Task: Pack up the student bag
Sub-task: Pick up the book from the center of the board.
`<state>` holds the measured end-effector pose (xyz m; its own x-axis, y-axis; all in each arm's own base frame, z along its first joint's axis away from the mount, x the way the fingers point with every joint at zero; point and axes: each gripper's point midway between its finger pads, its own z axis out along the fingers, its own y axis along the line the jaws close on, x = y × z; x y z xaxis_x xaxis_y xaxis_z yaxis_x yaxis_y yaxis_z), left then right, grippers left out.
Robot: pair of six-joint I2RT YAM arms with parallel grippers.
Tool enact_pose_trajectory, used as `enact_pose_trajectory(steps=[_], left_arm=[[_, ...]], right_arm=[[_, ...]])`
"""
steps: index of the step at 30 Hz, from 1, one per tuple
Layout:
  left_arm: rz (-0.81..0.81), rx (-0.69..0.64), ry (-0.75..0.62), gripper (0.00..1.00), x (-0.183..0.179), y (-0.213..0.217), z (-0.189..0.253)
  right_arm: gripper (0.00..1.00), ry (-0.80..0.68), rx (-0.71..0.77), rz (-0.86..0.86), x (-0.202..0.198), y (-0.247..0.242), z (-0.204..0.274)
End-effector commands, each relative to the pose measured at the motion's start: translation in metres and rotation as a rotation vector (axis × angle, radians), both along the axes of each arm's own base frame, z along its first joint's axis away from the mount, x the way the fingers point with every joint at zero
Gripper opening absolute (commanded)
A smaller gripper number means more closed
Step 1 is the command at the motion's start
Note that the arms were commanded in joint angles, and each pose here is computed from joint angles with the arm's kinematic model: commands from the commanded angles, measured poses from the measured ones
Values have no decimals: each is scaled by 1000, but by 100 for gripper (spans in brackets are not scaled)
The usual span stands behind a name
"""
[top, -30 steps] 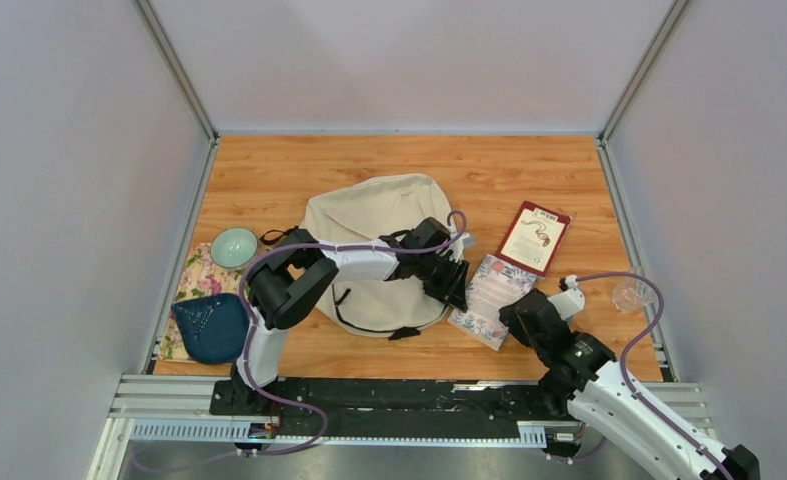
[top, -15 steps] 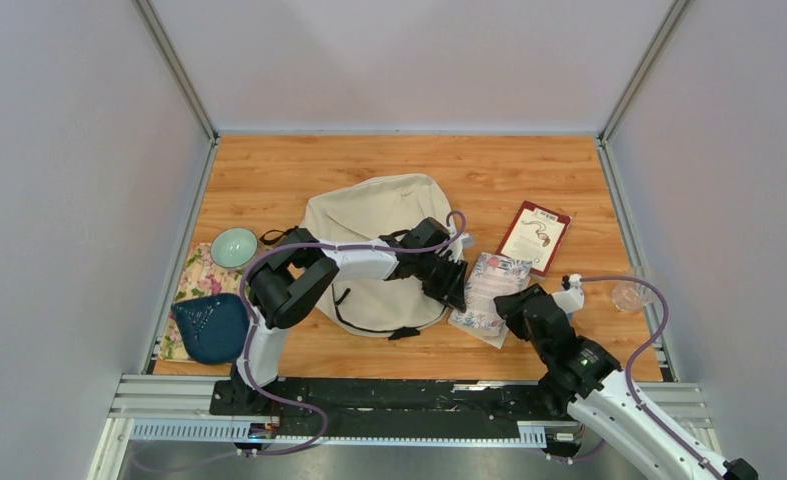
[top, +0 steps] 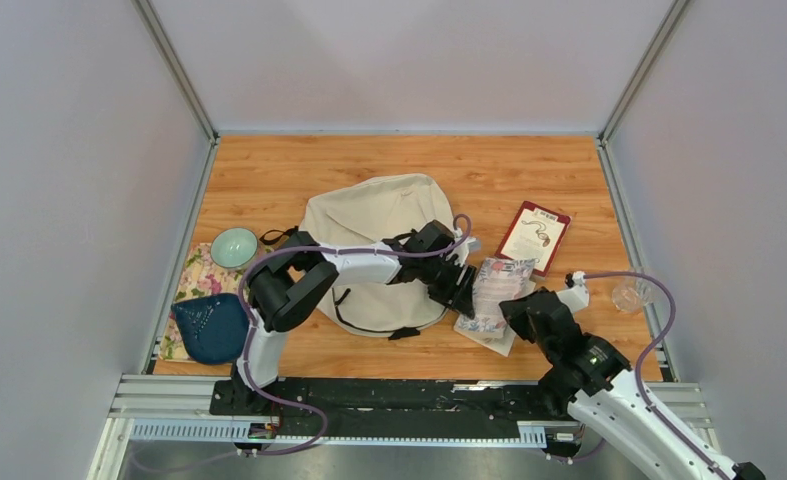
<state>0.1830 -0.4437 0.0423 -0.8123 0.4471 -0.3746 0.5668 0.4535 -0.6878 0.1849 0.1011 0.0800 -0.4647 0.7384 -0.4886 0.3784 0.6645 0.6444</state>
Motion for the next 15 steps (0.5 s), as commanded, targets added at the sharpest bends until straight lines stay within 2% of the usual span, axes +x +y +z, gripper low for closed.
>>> enact_pose_trajectory(steps=[1,3,5,11,15], left_arm=[[-19,-157,-113,61,1,-15,70],[15,-178,-151,67,10,-11,86],[58,-207,-198,78,18,-3,109],[195,-299,-268,79,50,35,156],[238,-338,-262,79,51,51,165]], right_arm=[[0,-116,44,1,0,-4,50],[0,-179,73,13,-2,-6,64],[0,-247,123,24,-3,-5,80],[0,-375,228,129,-9,12,114],[0,-444,315,273,-12,42,136]])
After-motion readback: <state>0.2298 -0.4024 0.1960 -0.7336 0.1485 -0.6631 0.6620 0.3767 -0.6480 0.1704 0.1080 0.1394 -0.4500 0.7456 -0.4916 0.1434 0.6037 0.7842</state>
